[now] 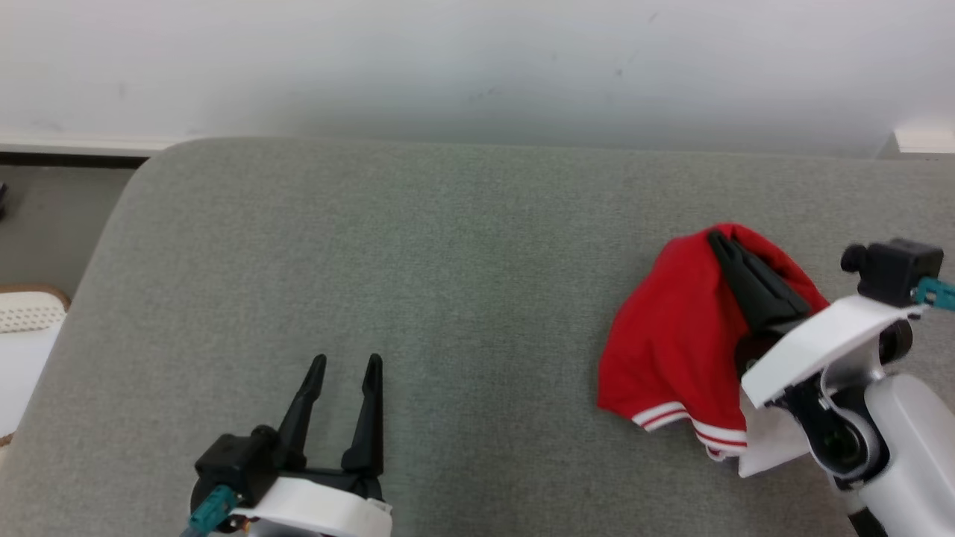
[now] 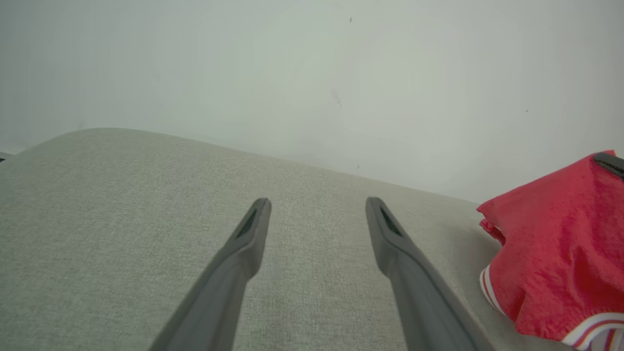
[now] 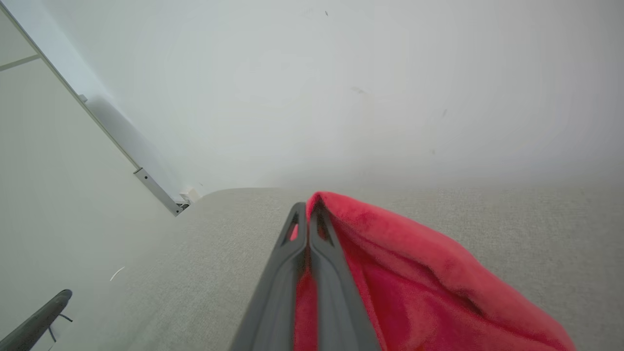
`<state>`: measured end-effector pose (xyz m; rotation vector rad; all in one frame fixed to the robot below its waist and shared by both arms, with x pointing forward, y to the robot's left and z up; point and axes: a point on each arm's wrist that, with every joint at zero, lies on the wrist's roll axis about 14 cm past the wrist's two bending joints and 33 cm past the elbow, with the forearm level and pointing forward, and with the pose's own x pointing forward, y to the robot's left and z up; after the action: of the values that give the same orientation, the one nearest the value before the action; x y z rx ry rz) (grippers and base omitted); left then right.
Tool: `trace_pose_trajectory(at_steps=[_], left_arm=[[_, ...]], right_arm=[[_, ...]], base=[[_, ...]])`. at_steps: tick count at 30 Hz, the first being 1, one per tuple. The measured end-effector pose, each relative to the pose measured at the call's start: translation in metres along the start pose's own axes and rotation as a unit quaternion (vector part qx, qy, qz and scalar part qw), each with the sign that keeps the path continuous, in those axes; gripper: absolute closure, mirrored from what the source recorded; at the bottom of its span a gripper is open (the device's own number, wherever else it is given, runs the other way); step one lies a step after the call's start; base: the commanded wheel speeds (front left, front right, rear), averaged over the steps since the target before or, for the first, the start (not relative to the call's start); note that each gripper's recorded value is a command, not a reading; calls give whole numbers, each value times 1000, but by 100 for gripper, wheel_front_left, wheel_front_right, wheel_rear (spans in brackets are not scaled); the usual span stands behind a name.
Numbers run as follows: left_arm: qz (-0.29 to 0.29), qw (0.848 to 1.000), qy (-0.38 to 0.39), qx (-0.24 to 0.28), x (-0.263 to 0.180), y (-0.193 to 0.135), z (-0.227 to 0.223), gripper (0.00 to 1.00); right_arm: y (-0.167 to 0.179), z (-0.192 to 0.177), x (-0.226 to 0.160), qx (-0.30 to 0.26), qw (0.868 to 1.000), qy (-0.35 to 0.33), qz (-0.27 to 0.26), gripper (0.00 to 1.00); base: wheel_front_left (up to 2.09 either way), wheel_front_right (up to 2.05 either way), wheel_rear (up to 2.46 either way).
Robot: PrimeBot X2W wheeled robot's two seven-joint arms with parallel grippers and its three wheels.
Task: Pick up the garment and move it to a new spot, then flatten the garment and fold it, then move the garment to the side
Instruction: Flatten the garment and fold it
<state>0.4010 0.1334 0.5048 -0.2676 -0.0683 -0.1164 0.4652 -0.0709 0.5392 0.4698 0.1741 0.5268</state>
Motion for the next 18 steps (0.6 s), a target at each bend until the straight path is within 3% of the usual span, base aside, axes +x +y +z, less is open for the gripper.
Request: trace_pose_trajectory(at_steps=[6, 12, 13, 15, 18], left_arm=[[30, 1000, 4, -7, 0, 17, -2, 0], [70, 997, 10, -12, -6, 40, -5, 0], [74, 997, 12, -11, -7, 43, -6, 0], [87, 996, 14, -7, -10, 51, -6, 0], [90, 996, 8, -3, -10, 53, -2, 0]], right_arm=[[30, -4, 59, -5, 998, 21, 55, 100], [59, -46, 105, 10, 993, 73, 92, 100], [65, -57, 109, 17, 991, 88, 98, 2], [77, -84, 114, 31, 987, 119, 106, 0], [83, -81, 114, 28, 987, 111, 114, 0]], base=[[0, 0, 0], [0, 0, 0], [0, 0, 0], [0, 0, 0], [0, 0, 0]])
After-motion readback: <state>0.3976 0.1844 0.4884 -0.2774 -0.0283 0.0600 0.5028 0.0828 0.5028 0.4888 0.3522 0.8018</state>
